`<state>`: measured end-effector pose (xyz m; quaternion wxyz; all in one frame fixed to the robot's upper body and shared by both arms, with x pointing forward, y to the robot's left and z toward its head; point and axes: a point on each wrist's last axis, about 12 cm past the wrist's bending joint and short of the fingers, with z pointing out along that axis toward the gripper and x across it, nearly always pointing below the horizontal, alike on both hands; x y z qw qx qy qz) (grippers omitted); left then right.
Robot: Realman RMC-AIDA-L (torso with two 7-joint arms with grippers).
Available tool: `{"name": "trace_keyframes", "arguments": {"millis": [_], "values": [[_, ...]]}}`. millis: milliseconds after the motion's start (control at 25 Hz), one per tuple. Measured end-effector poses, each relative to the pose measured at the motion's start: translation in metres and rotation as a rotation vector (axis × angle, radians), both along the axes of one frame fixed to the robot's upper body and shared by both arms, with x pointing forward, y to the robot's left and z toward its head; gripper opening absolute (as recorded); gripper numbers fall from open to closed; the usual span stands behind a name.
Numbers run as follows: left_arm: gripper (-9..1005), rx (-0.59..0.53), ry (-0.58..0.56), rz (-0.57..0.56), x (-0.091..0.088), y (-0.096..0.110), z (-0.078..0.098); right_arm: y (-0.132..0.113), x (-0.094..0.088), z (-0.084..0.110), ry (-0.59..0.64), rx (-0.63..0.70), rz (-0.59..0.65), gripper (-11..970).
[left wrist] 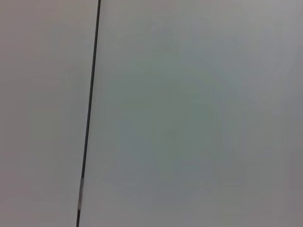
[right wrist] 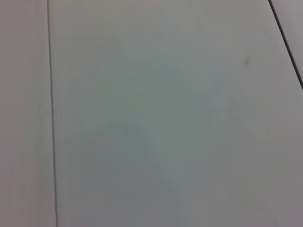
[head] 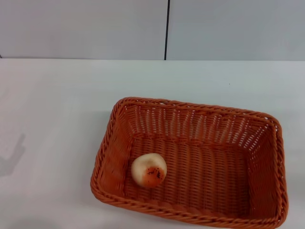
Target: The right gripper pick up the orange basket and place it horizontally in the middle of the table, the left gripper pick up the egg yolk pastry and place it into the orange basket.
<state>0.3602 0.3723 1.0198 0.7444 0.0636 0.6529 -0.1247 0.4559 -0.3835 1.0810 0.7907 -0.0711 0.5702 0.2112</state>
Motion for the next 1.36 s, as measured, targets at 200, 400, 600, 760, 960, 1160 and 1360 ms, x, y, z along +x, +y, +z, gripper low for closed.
{"name": "trace_keyframes", "arguments": {"millis": [200,400,600,760,960,1160,1360], "values": [[791,0.005,0.005,0.021,-0.0038,-0.0019,-0.0030,0.0027,0.0015,-0.0016,0.005,0.008,0.004,578],[791,0.006,0.007,0.026,-0.0041,-0.0014,-0.0032,0.0040,0.0019,-0.0020,0.000,0.006,0.000,608],[791,0.004,0.006,0.027,-0.0041,-0.0016,-0.0033,0.0053,0.0032,-0.0024,-0.001,0.009,-0.001,637],[791,0.004,0.006,0.028,-0.0040,-0.0016,-0.0032,0.0051,0.0040,-0.0026,0.002,0.009,-0.003,637],[791,-0.002,-0.004,0.033,-0.0037,-0.0017,-0.0024,0.0051,0.0041,-0.0029,0.004,0.009,-0.005,637],[791,-0.016,-0.013,0.063,-0.0048,-0.0021,-0.0029,0.0051,0.0047,-0.0034,0.008,0.009,-0.010,637],[791,-0.016,-0.010,0.065,-0.0048,-0.0019,-0.0033,0.0050,0.0057,-0.0036,0.012,0.008,-0.013,637]]}}
